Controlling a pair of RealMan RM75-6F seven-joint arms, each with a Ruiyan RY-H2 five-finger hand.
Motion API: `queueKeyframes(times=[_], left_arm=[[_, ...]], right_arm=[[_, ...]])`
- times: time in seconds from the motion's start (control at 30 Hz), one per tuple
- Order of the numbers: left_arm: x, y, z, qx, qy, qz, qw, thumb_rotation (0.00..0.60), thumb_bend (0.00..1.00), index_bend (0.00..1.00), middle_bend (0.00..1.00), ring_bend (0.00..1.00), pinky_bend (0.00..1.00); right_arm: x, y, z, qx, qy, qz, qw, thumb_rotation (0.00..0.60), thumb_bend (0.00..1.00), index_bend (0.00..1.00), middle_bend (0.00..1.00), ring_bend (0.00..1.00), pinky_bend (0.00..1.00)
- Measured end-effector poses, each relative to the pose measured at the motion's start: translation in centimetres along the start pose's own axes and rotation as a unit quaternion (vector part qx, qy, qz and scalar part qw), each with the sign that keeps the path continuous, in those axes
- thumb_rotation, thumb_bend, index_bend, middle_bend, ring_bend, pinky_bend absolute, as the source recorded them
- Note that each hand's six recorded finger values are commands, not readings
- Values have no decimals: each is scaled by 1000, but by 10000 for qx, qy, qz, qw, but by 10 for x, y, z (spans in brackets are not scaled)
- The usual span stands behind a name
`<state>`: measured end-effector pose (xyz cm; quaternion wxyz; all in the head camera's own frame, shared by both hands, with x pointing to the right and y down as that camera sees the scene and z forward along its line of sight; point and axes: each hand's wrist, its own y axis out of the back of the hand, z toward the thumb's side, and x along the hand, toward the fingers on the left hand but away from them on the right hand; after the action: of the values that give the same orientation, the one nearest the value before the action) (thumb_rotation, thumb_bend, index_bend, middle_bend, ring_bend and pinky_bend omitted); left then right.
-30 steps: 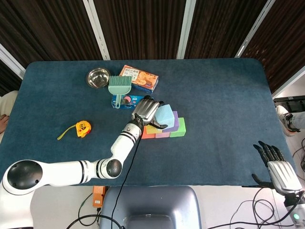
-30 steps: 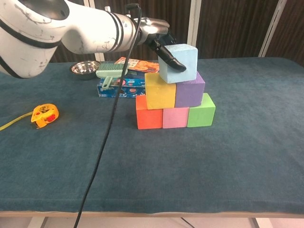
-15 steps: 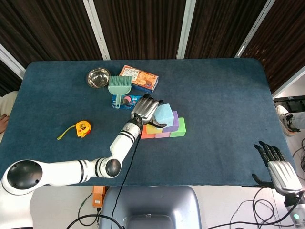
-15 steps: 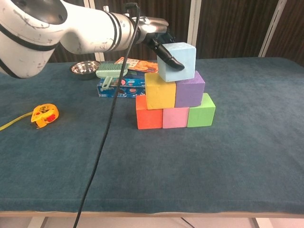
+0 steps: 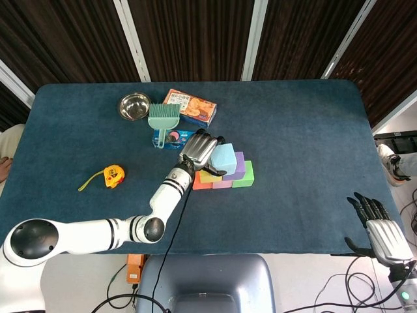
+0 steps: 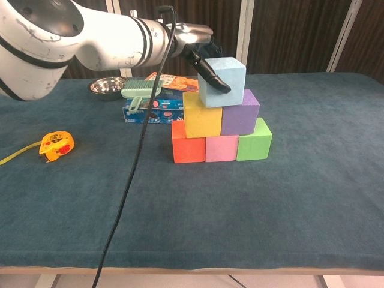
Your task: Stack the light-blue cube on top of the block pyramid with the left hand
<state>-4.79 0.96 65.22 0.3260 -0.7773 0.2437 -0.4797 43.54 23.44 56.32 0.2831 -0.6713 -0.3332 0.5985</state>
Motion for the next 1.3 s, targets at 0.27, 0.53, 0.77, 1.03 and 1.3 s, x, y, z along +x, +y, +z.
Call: queueKeyframes(times=[0.27,0.53,0.77,1.03,1.3], left_arm=[[0,2,-1,-33,-7,57,10000,398,0,334,437,283,169],[0,3,-2,-26,-19,101,9999,405,0,334,437,283,169],[0,4,-3,-79,-71,121,9999,515,0,334,437,284,166],[0,4,-3,-115,-126,114,9998,527,0,334,437,283,162],[0,4,-4,-150,-84,86,9998,341,0,320,424,271,153]], right_arm=[[0,0,0,3,-5,1,10000,600,211,0,0,0,0],[-1,0,0,4,-16,0,10000,600,211,0,0,0,0],[0,0,0,8,-16,2,10000,600,211,0,0,0,0],[-1,0,0,13,-19,7,10000,600,211,0,0,0,0],[-1,0,0,15,-21,9,10000,600,211,0,0,0,0]])
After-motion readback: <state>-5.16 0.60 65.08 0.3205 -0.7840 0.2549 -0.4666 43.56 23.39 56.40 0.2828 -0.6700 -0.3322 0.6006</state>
